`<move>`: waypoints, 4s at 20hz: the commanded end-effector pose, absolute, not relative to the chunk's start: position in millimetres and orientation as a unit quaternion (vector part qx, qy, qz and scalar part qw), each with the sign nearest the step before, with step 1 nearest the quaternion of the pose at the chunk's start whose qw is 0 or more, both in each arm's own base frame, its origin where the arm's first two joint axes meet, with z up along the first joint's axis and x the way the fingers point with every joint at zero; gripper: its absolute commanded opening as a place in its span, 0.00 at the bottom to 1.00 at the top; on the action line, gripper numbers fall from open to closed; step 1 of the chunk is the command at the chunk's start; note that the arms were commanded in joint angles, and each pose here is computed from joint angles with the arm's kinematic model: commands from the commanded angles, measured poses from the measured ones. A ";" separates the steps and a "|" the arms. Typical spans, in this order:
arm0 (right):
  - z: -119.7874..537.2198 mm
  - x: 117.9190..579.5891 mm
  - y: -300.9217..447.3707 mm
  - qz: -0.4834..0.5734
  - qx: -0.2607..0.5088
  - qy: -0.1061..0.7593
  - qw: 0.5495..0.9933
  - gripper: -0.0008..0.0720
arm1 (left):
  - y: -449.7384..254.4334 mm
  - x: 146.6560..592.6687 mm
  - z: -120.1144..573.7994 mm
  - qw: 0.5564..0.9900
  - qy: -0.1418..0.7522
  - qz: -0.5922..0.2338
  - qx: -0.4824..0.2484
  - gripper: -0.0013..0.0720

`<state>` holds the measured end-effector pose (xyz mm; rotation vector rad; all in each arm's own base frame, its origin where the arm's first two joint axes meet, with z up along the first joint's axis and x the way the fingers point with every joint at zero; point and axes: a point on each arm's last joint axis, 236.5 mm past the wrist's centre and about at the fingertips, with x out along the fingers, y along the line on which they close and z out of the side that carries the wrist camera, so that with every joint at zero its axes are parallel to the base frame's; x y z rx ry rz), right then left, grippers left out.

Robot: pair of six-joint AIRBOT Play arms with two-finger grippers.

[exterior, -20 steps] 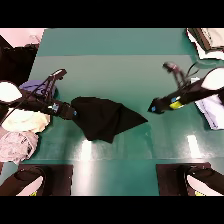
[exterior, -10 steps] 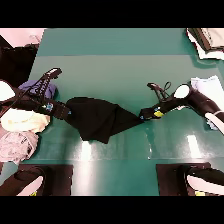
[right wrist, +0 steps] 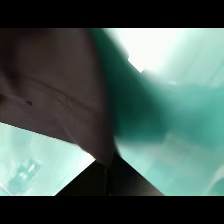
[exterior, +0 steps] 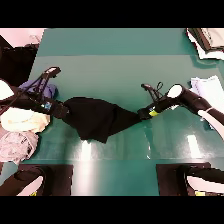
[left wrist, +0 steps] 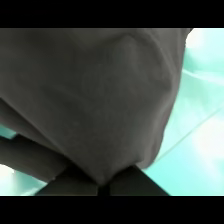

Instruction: Fold the shirts.

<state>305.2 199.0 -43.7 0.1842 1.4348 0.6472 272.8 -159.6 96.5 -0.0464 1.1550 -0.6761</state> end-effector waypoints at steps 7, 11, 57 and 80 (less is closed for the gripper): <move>271.5 370.2 58.9 0.123 0.037 0.305 0.944 0.03 | -118.1 311.0 285.9 0.903 0.339 -0.248 0.094 0.06; 371.5 318.4 44.2 0.105 0.021 0.194 0.975 0.03 | -119.8 291.7 339.5 0.917 0.287 -0.258 0.101 0.06; 71.2 360.1 110.9 0.166 0.078 0.575 0.797 0.59 | -161.7 287.5 -47.5 0.676 0.657 -0.237 -0.234 0.78; -14.5 258.9 177.1 0.209 0.241 0.661 0.679 0.74 | -158.3 345.9 70.1 0.784 0.527 -0.286 -0.162 0.06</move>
